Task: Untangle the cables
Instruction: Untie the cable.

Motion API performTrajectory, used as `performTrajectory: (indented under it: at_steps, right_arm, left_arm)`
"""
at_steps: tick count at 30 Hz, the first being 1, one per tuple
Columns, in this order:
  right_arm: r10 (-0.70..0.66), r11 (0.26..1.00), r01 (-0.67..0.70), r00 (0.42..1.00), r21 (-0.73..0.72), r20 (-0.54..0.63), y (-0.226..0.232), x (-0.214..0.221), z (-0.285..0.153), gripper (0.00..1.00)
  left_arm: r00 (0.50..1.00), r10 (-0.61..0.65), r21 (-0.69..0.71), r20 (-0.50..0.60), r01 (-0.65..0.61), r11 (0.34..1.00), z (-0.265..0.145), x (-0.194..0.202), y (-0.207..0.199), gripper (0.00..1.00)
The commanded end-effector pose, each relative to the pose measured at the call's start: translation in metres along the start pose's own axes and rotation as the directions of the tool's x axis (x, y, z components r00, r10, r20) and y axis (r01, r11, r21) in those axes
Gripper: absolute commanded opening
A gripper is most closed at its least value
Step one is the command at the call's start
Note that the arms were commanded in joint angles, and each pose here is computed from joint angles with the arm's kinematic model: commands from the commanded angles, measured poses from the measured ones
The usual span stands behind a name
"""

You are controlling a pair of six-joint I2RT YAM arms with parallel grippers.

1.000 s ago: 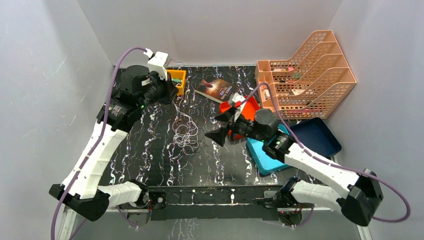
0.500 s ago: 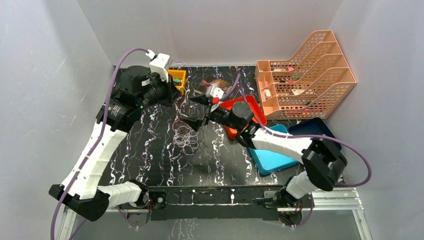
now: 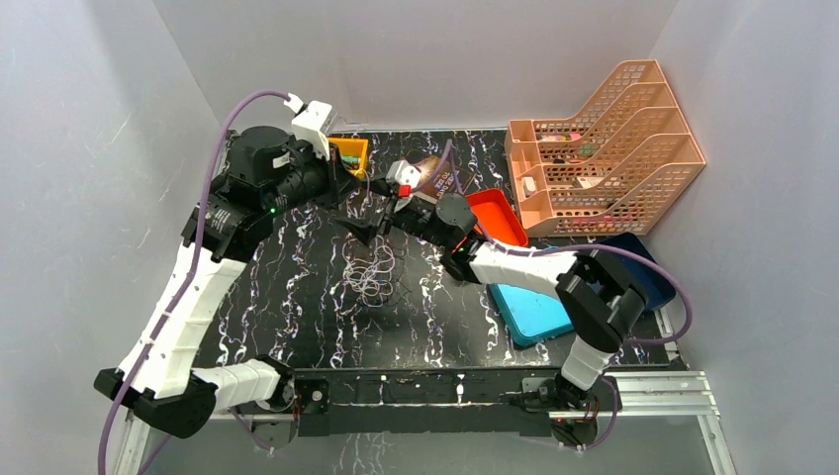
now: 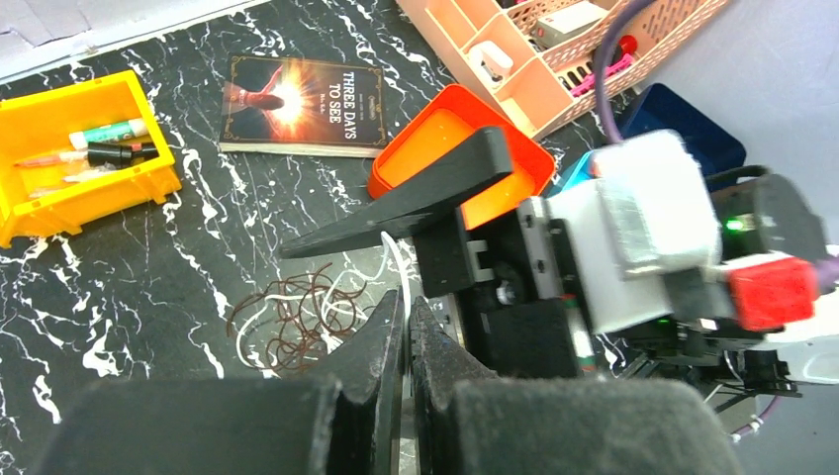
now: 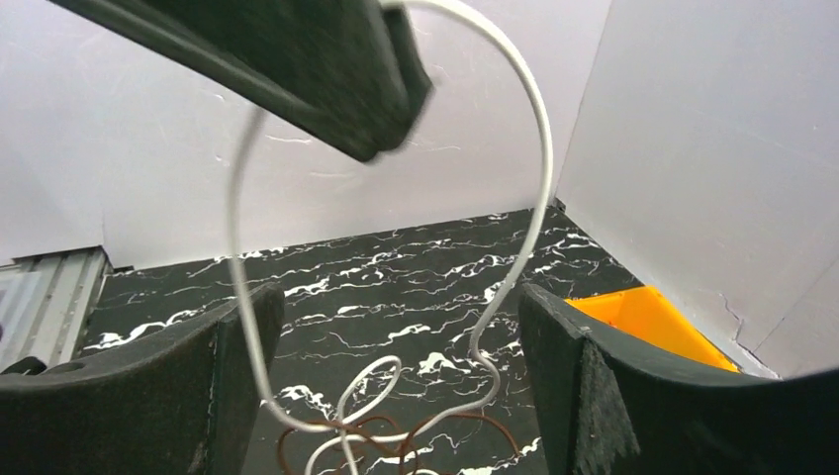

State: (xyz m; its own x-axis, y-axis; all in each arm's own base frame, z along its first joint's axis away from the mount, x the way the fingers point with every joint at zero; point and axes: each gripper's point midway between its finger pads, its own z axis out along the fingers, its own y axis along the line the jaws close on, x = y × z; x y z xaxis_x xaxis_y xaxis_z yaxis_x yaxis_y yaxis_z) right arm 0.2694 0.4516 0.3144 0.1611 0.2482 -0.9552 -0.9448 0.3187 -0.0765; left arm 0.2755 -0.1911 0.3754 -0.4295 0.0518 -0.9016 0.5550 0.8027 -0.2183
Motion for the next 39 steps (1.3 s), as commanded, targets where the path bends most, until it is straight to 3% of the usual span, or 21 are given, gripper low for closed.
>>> performTrajectory:
  at_steps: [1,6,8,13,19,32,39]
  right_arm:
    - [-0.027,0.999,0.023,0.995,0.046,0.094,-0.012,-0.026,0.016,0.91]
    - [0.027,0.999,-0.029,0.999,0.032,0.037,-0.009,-0.004,0.016,0.61]
    - [0.062,0.997,-0.062,0.998,0.035,0.006,-0.007,0.007,0.013,0.55]
    - [0.155,0.987,-0.151,0.984,0.056,-0.090,-0.001,0.044,-0.003,0.55]
    - [0.299,0.952,-0.267,0.917,0.149,-0.265,0.003,0.113,-0.027,0.49]
    - [0.407,0.906,-0.323,0.840,0.273,-0.358,0.012,0.175,-0.080,0.56]
    - [0.447,0.889,-0.345,0.797,0.301,-0.405,0.018,0.203,-0.096,0.49]
  left_arm:
    - [0.998,-0.004,0.065,0.070,0.000,0.998,-0.025,-0.022,-0.017,0.00]
    - [0.995,-0.009,0.073,0.101,0.001,0.997,-0.032,-0.033,-0.022,0.00]
    - [0.992,-0.014,0.066,0.122,0.006,0.998,-0.036,-0.040,-0.022,0.00]
    - [0.980,-0.017,0.027,0.199,0.012,1.000,-0.049,-0.068,-0.020,0.00]
    - [0.959,-0.012,-0.012,0.283,0.016,1.000,-0.065,-0.101,-0.019,0.00]
    - [0.905,0.034,-0.069,0.424,-0.005,0.998,-0.091,-0.159,-0.018,0.00]
    - [0.858,0.067,-0.065,0.510,-0.039,0.997,-0.104,-0.195,-0.026,0.00]
